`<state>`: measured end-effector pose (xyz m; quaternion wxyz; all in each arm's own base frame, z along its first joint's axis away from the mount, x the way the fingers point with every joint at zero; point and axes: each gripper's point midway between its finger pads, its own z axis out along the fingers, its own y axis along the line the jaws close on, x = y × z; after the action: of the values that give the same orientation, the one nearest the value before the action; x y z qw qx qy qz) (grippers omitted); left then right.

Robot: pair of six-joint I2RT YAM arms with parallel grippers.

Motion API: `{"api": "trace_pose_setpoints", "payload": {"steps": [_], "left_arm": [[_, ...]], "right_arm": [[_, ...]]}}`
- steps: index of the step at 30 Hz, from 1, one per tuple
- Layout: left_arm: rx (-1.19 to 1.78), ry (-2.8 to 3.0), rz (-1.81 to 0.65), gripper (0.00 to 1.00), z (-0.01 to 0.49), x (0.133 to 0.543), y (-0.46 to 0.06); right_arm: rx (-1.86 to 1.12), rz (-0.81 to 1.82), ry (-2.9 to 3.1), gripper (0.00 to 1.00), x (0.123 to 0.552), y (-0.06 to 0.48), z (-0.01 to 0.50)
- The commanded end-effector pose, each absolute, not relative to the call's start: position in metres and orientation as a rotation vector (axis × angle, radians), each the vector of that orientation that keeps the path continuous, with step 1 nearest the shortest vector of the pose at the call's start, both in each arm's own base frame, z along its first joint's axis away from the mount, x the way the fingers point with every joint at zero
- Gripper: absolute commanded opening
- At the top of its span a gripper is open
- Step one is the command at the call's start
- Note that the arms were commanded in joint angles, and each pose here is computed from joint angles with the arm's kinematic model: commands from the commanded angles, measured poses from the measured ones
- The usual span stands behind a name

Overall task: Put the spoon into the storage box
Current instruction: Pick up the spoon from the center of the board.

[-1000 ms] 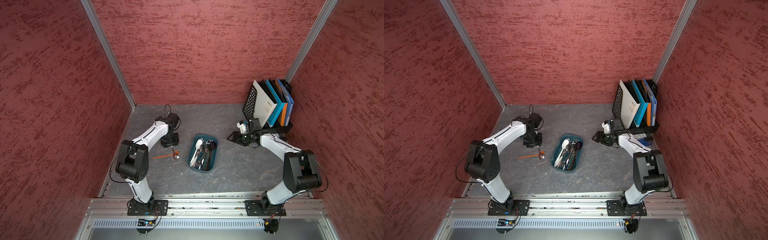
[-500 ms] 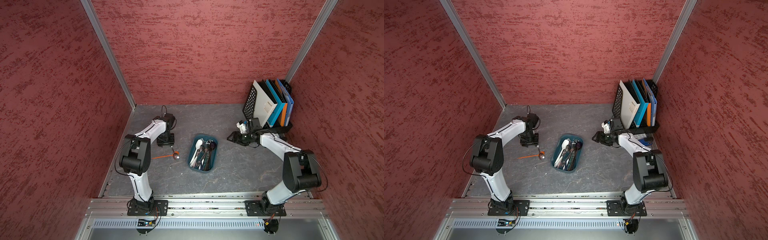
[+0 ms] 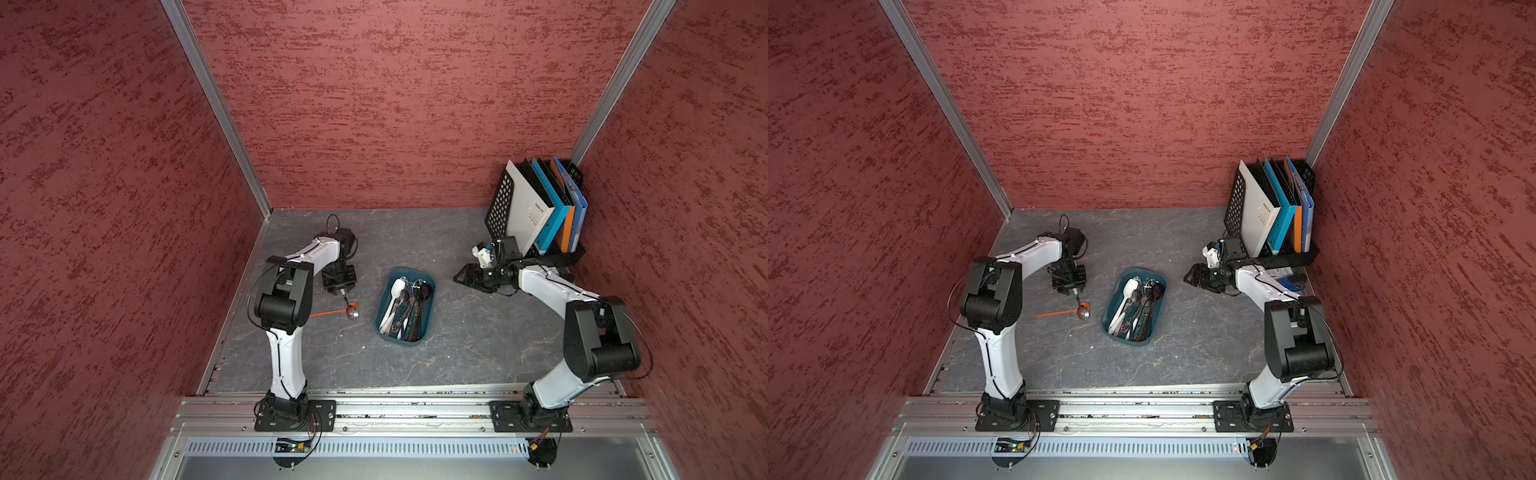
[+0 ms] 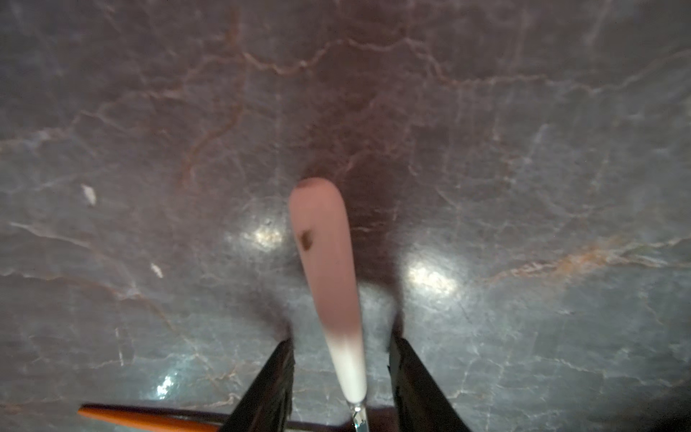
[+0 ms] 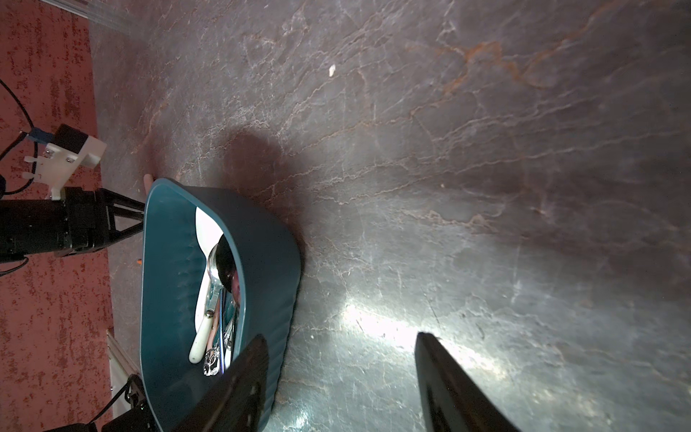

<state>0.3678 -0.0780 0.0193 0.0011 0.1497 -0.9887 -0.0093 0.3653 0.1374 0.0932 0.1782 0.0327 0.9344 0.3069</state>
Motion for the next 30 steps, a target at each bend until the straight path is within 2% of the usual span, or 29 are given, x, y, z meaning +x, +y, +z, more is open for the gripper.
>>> {"api": "trace_pose_setpoints", "payload": {"steps": [1, 7, 13, 21, 30], "left_arm": [[0.519, -3.110, -0.010, 0.35, 0.012, 0.375, -0.078], [0.518, -3.114, -0.021, 0.15, 0.005, 0.379, -0.076], [0.460, -3.143, 0.003, 0.03, 0.005, 0.383, -0.079], [0.357, -3.264, 0.058, 0.00, 0.050, 0.392, -0.081], [0.753, -3.246, 0.330, 0.00, 0.100, 0.394, -0.088]], "right_arm": [[0.058, 0.872, 2.626, 0.65, 0.372, 0.140, 0.100], [0.050, 0.871, 2.627, 0.64, 0.372, 0.141, 0.102], [0.044, 0.888, 2.630, 0.64, 0.369, 0.143, 0.104], [-0.013, 0.943, 2.628, 0.64, 0.365, 0.158, 0.115], [-0.146, 1.062, 2.587, 0.63, 0.362, 0.212, 0.139]]}}
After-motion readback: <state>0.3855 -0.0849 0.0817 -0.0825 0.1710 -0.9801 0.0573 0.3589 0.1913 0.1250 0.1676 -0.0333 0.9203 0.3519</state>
